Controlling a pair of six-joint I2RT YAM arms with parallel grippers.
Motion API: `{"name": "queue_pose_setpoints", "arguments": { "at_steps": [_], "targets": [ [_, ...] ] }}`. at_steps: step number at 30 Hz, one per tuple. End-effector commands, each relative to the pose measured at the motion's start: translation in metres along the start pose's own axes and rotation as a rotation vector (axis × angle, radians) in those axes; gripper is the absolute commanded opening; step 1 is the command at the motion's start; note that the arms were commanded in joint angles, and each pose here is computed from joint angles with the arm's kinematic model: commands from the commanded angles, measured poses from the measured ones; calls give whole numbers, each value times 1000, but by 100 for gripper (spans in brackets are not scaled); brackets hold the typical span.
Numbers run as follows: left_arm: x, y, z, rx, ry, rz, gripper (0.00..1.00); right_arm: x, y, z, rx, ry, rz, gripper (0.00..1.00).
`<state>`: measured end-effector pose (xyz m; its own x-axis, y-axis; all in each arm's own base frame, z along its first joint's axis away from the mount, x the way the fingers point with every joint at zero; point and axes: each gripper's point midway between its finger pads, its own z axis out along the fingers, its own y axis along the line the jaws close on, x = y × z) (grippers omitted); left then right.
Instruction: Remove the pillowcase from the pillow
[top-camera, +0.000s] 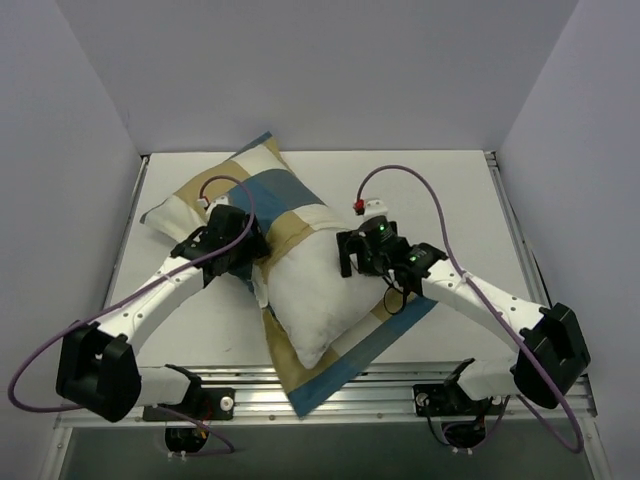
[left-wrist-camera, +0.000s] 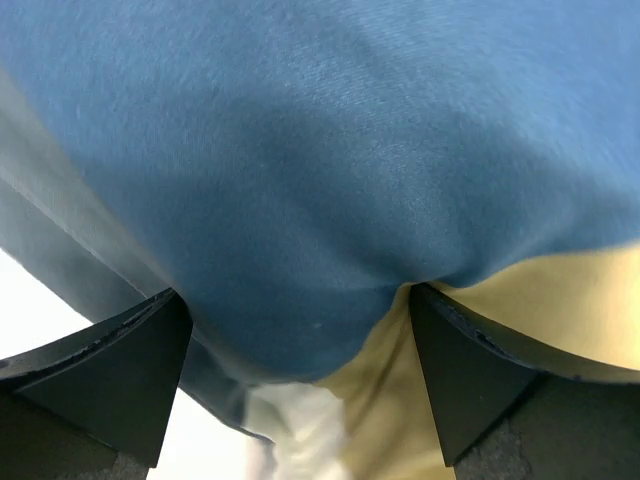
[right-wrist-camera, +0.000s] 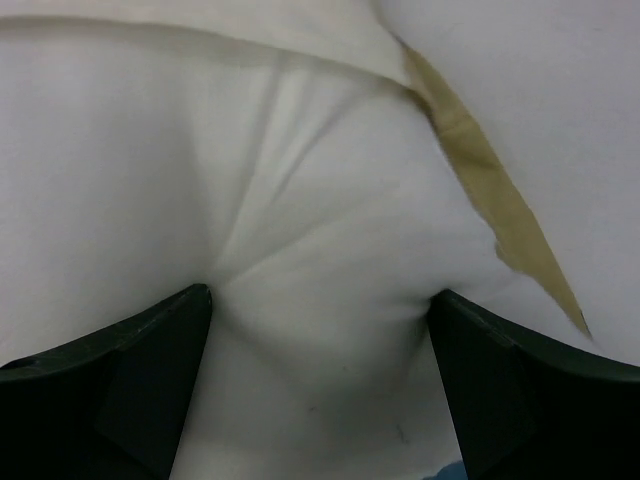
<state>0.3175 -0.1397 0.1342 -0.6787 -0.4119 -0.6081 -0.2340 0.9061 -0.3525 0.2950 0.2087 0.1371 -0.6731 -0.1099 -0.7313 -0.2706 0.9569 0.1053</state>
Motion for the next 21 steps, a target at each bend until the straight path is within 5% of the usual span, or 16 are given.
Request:
{"name": "queue_pose_setpoints", "arguments": {
  "at_steps": [1,7,14,21],
  "targets": [
    [-49,-52,13,141,-95,30,96,42,71,-24,-238,87,-97,85],
    [-71,-109,20,308,-86,63,96,70,136,-67,-406,48,-42,82],
    [-94,-90,-1,227,-166,112,96,33,110,-69,-243,-74,-38,83],
    [-111,-76,-70,248,-280,231,94,-24,70,-81,-129,-202,13,83]
  ]
}}
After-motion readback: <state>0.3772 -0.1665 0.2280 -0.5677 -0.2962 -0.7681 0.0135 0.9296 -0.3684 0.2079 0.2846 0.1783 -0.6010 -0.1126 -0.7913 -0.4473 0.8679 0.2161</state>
